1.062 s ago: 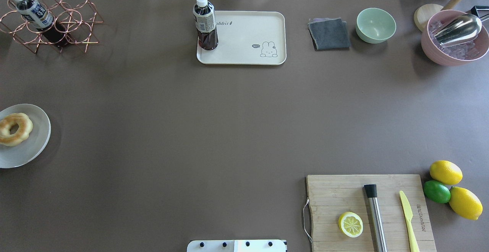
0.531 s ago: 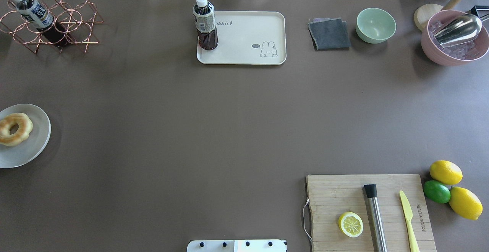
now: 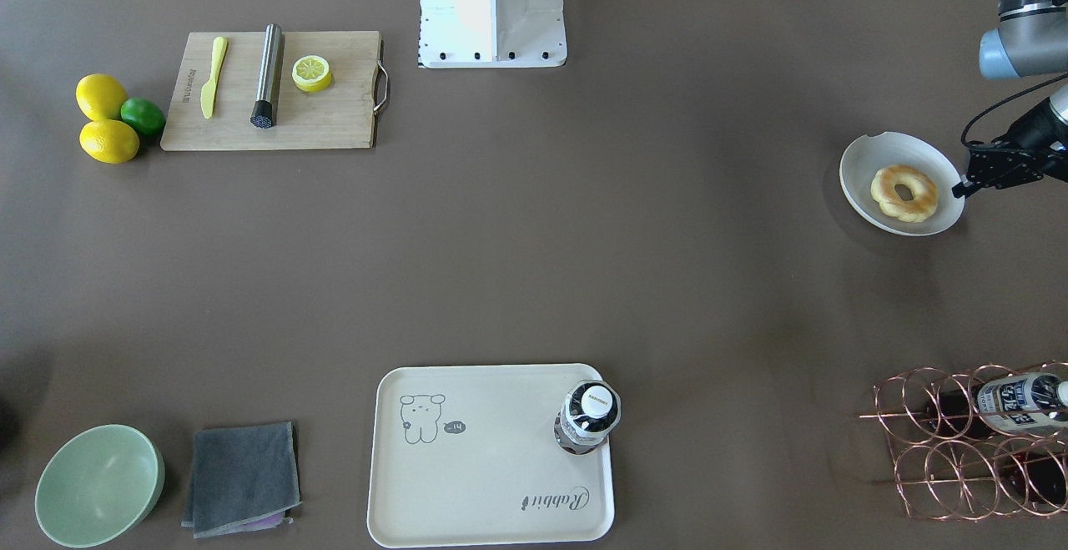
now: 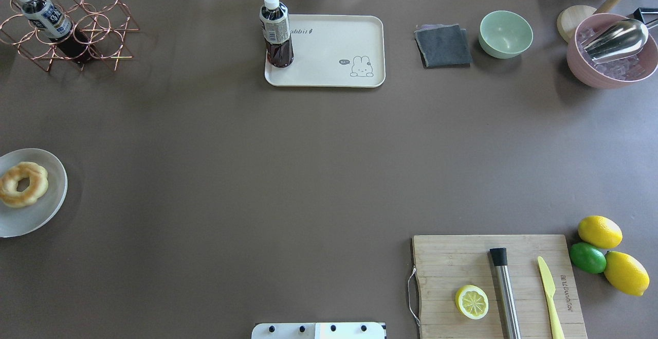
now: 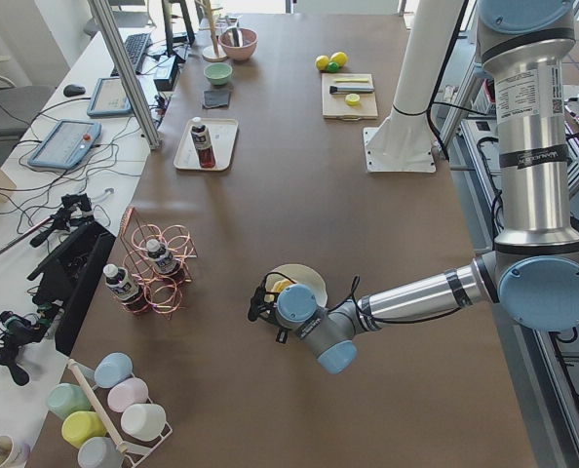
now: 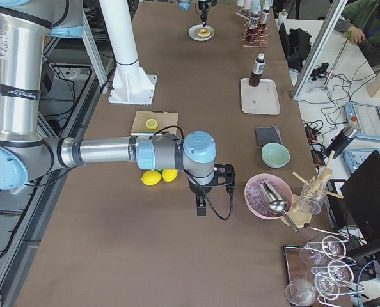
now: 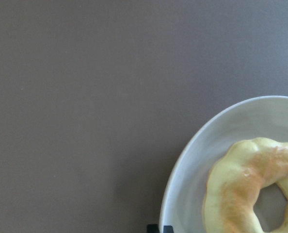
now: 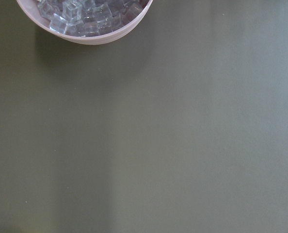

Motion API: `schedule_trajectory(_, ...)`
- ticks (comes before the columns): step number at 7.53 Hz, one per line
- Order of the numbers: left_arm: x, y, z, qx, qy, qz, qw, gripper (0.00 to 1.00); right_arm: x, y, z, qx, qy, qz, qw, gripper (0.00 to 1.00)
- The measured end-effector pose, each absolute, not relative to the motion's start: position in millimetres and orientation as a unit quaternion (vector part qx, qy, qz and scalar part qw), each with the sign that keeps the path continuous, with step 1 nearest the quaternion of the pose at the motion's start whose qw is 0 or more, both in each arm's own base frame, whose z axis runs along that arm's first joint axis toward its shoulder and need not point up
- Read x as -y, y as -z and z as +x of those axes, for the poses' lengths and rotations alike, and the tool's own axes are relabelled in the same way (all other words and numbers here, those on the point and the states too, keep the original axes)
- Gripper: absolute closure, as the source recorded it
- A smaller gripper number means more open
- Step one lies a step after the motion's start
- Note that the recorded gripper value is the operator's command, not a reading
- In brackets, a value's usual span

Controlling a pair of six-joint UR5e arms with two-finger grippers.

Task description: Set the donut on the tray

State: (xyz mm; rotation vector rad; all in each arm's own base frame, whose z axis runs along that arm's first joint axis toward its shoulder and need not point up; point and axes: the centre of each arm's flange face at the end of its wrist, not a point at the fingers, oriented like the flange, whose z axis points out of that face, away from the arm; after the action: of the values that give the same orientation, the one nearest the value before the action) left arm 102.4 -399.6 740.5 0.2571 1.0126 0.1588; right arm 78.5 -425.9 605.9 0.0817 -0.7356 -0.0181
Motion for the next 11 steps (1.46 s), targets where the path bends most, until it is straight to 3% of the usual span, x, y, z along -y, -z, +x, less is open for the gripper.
schedule_trajectory(5,441,-619,125,-0.543,-0.014,0.109,0.833,1.00,449,-577,67,0.365,-0.026,0.042,0.930,0.00)
schedule_trajectory(11,451,-400,225,-0.524,0.015,0.065,0.849,1.00,495,-421,-99,0.407,-0.136,0.009,0.903,0.00)
